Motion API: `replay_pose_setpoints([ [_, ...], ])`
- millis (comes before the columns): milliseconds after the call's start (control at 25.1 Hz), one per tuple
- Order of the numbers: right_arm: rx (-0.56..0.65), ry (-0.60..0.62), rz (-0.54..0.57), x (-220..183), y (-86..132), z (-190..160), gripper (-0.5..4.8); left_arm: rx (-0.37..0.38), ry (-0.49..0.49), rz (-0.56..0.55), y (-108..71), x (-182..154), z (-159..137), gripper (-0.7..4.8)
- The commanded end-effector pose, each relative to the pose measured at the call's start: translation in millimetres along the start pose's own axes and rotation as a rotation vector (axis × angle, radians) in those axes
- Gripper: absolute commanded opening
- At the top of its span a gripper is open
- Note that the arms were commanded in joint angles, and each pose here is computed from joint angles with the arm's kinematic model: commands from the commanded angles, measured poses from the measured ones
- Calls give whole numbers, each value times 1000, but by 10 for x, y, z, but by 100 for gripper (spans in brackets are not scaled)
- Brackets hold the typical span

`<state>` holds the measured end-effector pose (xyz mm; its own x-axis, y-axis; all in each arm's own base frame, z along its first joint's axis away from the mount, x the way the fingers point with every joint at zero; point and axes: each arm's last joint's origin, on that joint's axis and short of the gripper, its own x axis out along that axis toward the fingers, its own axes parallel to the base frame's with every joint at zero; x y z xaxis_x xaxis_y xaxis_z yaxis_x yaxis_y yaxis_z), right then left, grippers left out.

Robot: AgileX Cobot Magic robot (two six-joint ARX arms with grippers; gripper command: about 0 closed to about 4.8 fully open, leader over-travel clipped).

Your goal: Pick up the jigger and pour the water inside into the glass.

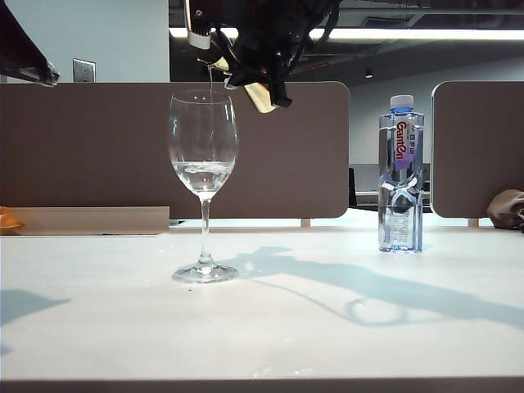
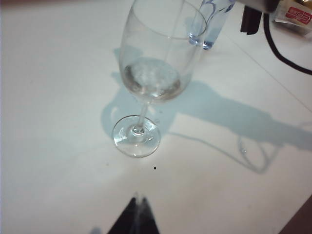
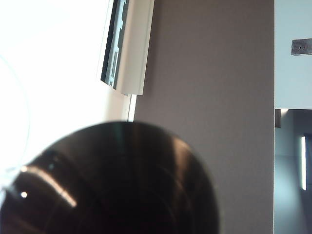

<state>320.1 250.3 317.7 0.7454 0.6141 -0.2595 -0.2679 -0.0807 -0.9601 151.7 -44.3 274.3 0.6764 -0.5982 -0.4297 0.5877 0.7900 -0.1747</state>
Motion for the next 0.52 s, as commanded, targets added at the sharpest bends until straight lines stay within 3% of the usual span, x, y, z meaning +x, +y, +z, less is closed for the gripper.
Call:
replay_pose_setpoints([
  [40,-29,-9,-38,-27,-68,24,13,0,-6,-3,-2,-3,7,4],
  [519,-43,-8,-28,-25,-57,23,13,0,-6,-3,-2,-3,7,4],
])
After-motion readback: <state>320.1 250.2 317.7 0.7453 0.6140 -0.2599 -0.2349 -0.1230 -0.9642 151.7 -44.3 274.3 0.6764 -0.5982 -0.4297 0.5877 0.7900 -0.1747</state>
